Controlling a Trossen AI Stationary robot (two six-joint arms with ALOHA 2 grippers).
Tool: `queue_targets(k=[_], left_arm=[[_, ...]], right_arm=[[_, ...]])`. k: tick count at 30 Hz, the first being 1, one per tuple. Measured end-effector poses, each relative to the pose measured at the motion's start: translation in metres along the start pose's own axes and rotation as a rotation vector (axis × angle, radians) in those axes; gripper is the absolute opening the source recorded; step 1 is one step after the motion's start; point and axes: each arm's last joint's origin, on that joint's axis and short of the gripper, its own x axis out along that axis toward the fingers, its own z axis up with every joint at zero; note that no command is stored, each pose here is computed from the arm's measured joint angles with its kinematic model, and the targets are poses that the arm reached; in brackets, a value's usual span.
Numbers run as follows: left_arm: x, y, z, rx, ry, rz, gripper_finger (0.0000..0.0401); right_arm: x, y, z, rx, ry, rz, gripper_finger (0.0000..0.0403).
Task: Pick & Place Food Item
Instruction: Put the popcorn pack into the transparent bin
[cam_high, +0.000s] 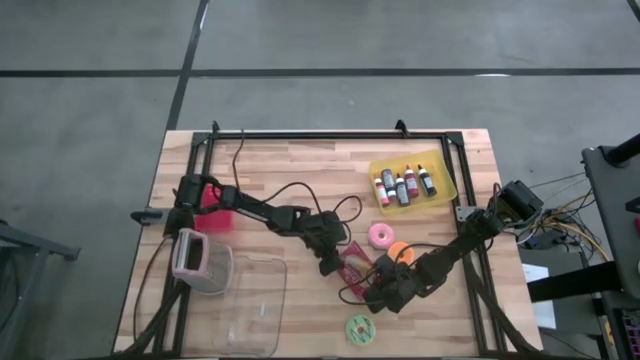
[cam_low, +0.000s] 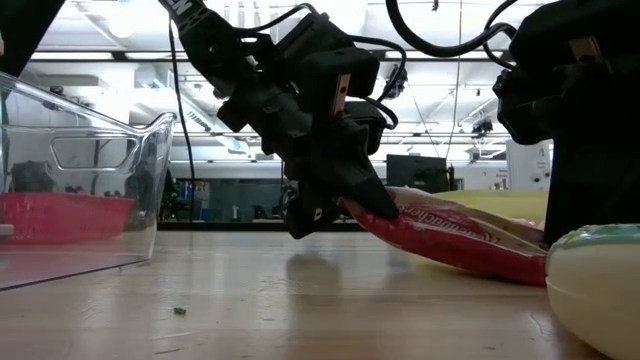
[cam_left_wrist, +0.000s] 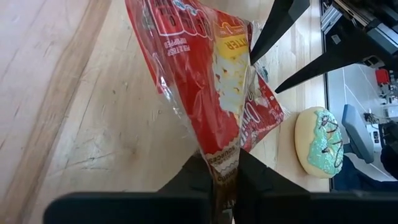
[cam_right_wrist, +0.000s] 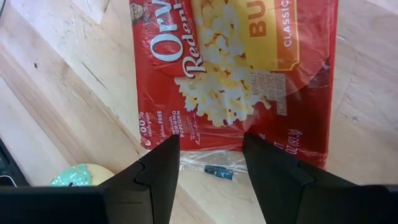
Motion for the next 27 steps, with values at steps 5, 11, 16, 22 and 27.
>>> queue_targets(k=[5, 11, 16, 22, 27], left_arm=[[0.0, 0.0, 0.0, -0.002, 0.0, 0.0, 0.0026], [0.0, 0.0, 0.0, -0.003, 0.0, 0.001, 0.0028], [0.0, 0.001, 0.0, -0.006, 0.0, 0.003, 0.0029], [0.0, 0.001, 0.0, -0.005, -0.009, 0.015, 0.0029], [0.0, 0.002, 0.001, -0.006, -0.009, 0.016, 0.0031]], right_arm=[[0.0, 0.0, 0.0, 0.0, 0.0, 0.0, 0.0178], [0.0, 0.0, 0.0, -0.006, 0.0, 0.001, 0.0178], [-0.002, 0.001, 0.001, -0.004, 0.005, 0.008, 0.0178], [-0.01, 0.005, 0.001, -0.08, 0.054, 0.046, 0.0178], [-0.023, 0.018, 0.001, -0.22, 0.129, 0.125, 0.0178]])
